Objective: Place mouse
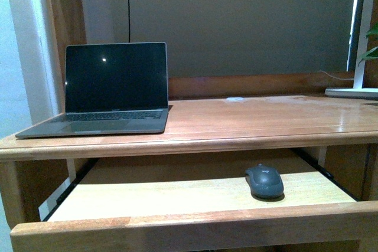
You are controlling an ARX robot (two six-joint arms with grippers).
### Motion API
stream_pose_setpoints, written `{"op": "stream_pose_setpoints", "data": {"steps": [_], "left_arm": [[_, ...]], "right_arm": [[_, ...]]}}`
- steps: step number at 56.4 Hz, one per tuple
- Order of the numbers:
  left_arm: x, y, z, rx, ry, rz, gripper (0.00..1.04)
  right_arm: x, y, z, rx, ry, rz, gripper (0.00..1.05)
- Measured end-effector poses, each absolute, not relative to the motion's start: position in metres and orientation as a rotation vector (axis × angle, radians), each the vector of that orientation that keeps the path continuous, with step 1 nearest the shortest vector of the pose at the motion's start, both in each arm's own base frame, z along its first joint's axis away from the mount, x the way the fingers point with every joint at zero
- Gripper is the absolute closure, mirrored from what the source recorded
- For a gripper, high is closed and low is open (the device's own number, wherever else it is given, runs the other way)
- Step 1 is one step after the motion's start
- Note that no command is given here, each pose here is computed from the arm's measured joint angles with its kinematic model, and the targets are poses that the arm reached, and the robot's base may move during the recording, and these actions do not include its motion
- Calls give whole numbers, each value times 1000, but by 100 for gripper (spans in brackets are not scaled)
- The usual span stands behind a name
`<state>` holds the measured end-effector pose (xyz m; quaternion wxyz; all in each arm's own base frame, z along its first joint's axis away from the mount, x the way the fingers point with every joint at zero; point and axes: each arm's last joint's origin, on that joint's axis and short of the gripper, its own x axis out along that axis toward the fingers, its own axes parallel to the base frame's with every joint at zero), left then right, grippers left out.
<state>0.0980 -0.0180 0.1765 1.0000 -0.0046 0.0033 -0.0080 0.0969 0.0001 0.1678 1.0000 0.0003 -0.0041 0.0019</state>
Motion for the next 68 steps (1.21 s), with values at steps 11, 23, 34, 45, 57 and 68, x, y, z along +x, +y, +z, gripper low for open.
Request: {"op": "stream_pose_setpoints", "data": {"steps": [11,23,34,45,57,68], "left_arm": [[97,-12,169,-10,-9,-13,102],[98,-1,166,-8,-2,-4,102],[98,-1,166,-8,-2,-3,102],[97,-1,166,-8,-3,-3,102],[97,-1,166,-8,-3,-3,97],[97,-1,166,-8,-3,-3,67]], "right_arm": [[107,8,170,105,34,100,0],[145,32,196,114,30,116,0],[196,68,210,48,71,127,0],[251,118,213,-77,121,131,0],[288,158,217,-156,150,125,0],[309,189,213,-218,236,133,0]]}}
